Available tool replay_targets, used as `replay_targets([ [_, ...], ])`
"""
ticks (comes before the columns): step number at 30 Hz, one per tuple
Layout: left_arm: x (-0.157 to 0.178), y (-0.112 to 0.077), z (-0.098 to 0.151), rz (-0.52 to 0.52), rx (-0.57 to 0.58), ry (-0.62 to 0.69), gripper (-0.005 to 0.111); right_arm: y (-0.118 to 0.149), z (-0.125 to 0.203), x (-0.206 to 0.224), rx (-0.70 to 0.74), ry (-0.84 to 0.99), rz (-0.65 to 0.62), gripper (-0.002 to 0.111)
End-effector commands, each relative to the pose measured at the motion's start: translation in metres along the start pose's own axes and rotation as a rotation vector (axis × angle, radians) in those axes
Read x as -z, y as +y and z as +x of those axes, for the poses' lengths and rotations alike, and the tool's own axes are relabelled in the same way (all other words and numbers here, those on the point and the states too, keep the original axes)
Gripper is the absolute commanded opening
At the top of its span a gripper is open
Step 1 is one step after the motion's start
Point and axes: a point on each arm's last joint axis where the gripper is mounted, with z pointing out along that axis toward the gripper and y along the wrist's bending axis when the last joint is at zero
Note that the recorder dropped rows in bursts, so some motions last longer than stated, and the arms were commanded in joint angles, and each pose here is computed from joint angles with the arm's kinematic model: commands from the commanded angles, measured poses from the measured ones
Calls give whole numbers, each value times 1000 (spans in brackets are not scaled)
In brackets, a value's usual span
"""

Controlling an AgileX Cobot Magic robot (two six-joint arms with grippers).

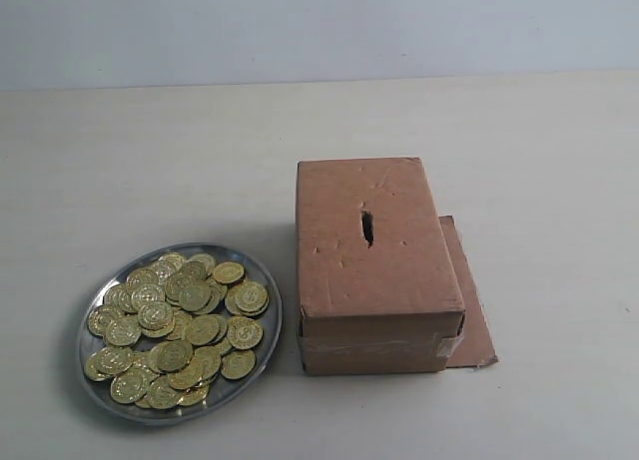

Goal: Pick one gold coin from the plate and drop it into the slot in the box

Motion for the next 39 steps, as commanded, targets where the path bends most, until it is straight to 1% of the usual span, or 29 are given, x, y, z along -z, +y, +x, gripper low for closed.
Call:
replay_targets([
  [1, 0, 0, 3, 0, -36, 19, 0, -1, 1, 0, 3, 4, 2, 0],
  [4, 0, 0, 3, 0, -38, 19, 0, -1, 1, 0, 3, 4, 2, 0],
  [7, 0, 0, 3, 1, -88, 19, 0, -1, 1, 0, 3, 4, 2, 0],
  [9, 0, 0, 3, 2, -93, 19, 0, -1, 1, 0, 3, 4, 2, 0],
  [31, 0, 0, 3, 3, -88, 19, 0, -1, 1, 1, 5, -2, 1, 0],
  [39, 0, 0, 3, 3, -88, 19, 0, -2, 1, 1, 152, 0, 13, 0],
])
